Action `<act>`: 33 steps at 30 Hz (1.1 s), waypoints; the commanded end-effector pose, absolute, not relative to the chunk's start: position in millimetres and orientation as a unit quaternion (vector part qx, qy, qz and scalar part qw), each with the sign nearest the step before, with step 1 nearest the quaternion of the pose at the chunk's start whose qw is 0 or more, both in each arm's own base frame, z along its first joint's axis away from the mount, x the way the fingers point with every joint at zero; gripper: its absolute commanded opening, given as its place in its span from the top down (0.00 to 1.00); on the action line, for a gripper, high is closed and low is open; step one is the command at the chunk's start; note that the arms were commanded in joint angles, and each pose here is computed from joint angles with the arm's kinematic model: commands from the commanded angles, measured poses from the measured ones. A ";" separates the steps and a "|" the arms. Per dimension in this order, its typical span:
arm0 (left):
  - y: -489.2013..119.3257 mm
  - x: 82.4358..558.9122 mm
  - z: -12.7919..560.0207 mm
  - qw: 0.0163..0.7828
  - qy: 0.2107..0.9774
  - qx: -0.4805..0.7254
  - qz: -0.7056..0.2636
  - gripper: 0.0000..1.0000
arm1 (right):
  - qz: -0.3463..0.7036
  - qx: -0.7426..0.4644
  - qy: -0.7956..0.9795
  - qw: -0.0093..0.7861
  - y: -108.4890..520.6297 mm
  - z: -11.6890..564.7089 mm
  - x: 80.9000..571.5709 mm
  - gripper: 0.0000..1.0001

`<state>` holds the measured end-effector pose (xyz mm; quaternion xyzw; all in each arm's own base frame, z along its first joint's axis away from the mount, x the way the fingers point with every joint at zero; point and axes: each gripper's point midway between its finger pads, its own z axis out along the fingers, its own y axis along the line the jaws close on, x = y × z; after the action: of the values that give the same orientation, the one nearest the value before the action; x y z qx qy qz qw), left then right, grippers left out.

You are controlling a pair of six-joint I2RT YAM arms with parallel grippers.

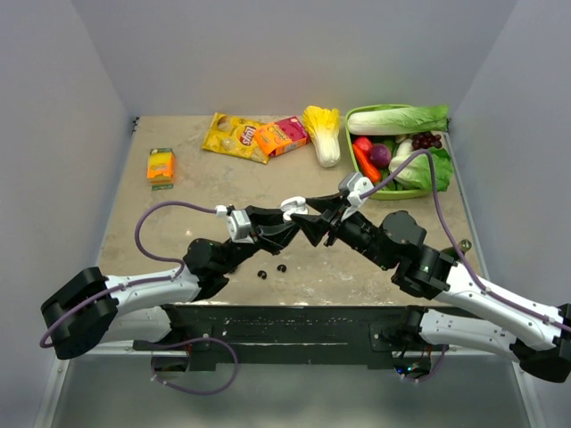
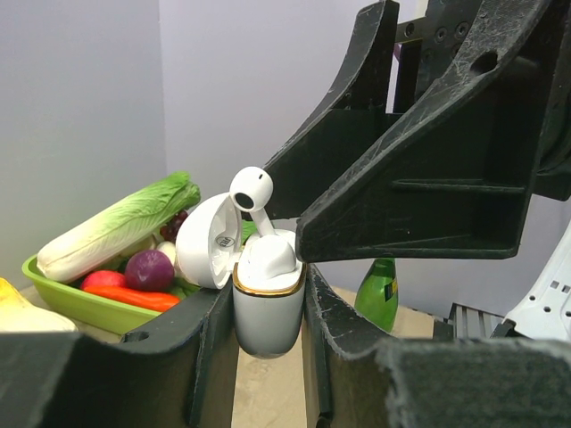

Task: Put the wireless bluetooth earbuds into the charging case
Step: Place the earbud in the charging case.

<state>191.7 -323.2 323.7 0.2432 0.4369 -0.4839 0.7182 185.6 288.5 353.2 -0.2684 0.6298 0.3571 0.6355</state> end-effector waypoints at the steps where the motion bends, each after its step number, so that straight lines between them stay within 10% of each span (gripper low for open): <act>1: -310.6 174.3 385.6 0.758 0.334 0.214 -0.517 1.00 | 0.410 -0.296 0.621 0.599 304.9 358.9 159.0 0.47; 33: -306.3 169.5 384.1 0.759 0.327 0.214 -0.521 1.00 | 0.389 -0.159 0.654 0.629 282.3 390.8 190.9 0.37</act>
<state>191.0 -324.4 324.4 0.2447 0.4335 -0.4864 0.7181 188.6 286.1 362.6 -0.1894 0.6679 0.3756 0.6140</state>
